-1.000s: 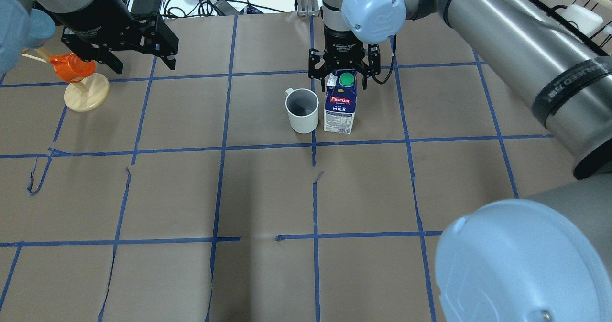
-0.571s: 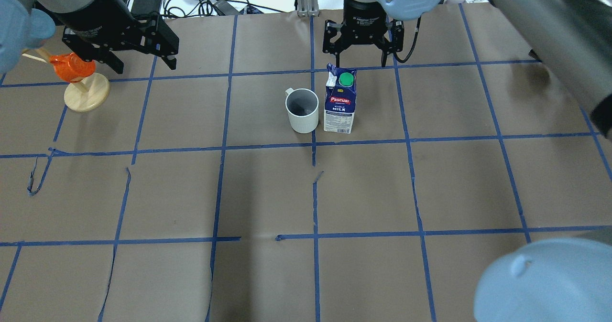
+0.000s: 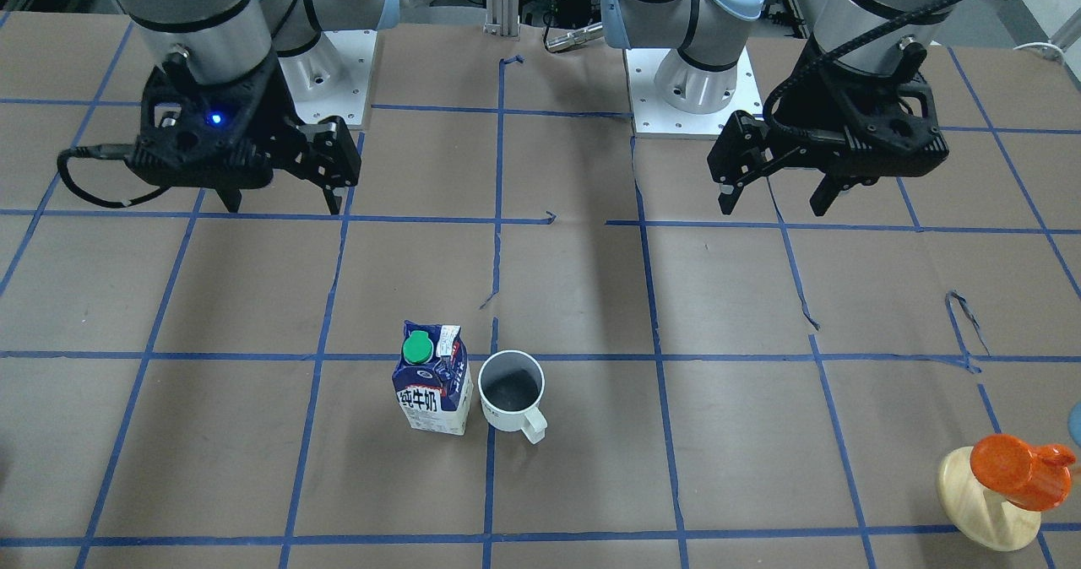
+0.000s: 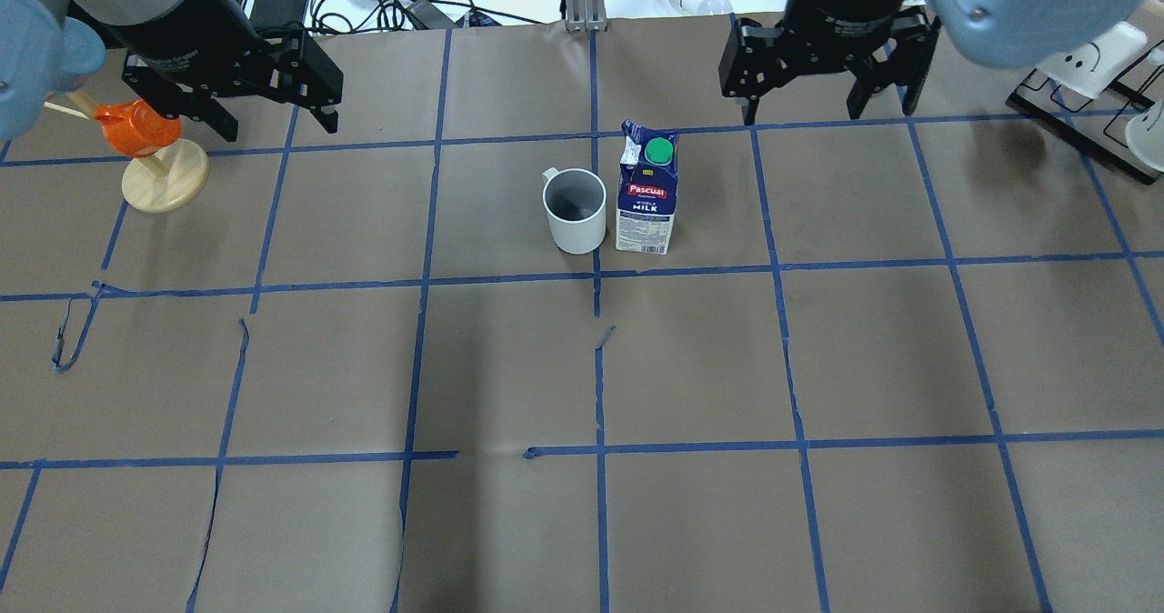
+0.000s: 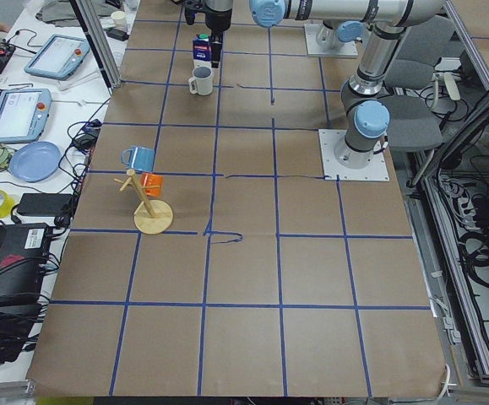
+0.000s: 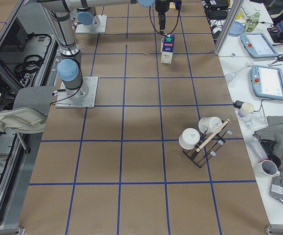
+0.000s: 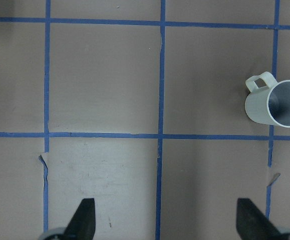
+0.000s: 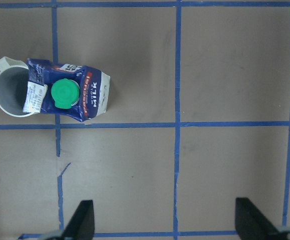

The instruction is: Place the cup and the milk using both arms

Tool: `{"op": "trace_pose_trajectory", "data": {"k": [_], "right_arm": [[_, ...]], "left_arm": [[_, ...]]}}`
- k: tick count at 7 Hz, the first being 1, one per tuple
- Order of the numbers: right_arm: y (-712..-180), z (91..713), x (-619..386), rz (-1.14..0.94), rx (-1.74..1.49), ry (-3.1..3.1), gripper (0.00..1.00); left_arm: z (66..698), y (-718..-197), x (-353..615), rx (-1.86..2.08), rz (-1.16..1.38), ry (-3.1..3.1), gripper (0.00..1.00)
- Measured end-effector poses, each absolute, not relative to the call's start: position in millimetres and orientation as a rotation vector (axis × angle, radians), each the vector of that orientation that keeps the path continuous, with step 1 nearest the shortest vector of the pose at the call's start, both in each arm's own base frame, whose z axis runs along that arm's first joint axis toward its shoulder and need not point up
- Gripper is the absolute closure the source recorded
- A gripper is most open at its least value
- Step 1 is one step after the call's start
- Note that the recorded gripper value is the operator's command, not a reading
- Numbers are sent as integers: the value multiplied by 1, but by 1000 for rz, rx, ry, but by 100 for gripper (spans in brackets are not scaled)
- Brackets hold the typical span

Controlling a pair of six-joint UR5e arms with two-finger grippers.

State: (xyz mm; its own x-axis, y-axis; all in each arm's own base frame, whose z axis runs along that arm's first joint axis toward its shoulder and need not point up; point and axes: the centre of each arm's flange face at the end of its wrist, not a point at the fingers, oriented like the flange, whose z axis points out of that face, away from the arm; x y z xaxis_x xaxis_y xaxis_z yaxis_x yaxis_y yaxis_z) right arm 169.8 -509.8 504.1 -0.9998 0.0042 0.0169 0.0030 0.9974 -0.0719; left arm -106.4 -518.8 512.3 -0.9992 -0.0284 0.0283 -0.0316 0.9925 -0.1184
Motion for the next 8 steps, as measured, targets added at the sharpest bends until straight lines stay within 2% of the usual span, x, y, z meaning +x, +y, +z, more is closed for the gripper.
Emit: {"op": "trace_pose_trajectory", "data": {"k": [2,8], "right_arm": [[-489,504,154,150,-36,-3122,0],[-485,510,152,161,-37,-3117,0]], "left_arm": [[511,-520,-106,49,182,-3109,0],[509,-522,-106,53,177,-3109,0]]}}
